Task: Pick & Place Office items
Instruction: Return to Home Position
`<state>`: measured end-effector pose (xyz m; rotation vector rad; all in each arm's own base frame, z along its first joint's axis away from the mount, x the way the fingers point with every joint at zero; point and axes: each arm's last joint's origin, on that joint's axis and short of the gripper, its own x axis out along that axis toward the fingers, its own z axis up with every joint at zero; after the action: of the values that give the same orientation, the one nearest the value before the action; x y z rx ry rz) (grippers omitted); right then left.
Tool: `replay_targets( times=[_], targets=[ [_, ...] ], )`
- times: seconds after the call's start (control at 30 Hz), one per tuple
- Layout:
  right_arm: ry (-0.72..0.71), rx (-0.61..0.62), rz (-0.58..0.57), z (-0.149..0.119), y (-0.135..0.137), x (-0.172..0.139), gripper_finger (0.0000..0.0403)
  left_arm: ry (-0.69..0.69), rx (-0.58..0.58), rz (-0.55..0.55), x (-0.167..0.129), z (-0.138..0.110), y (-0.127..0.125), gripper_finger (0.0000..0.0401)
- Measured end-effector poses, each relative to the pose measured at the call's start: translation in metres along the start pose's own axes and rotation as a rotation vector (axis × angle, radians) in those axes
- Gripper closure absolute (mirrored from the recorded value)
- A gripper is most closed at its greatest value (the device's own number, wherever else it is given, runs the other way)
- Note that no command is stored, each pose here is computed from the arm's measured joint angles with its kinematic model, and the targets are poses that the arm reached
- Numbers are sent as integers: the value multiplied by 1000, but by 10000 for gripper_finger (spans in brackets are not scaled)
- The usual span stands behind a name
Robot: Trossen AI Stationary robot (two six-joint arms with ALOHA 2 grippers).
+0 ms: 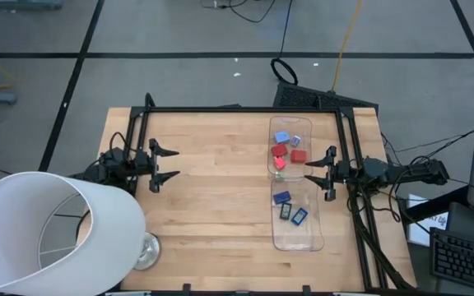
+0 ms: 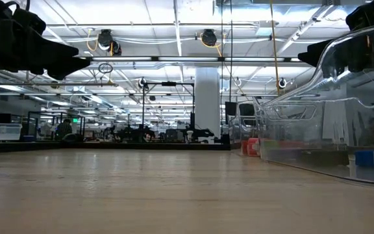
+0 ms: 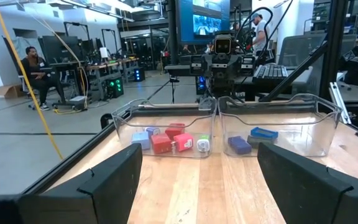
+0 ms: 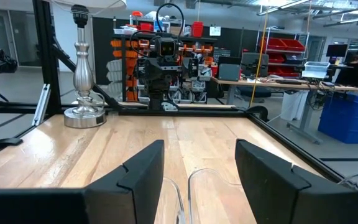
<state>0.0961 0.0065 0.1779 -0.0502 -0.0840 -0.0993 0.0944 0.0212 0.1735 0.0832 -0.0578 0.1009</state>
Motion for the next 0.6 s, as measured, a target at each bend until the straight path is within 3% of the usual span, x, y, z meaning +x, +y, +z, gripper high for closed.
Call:
replay_targets(
  times=[0.6],
  targets=[
    [0,0,0,0,0,0,213,0,0,0,0,0,0,77]
  ],
)
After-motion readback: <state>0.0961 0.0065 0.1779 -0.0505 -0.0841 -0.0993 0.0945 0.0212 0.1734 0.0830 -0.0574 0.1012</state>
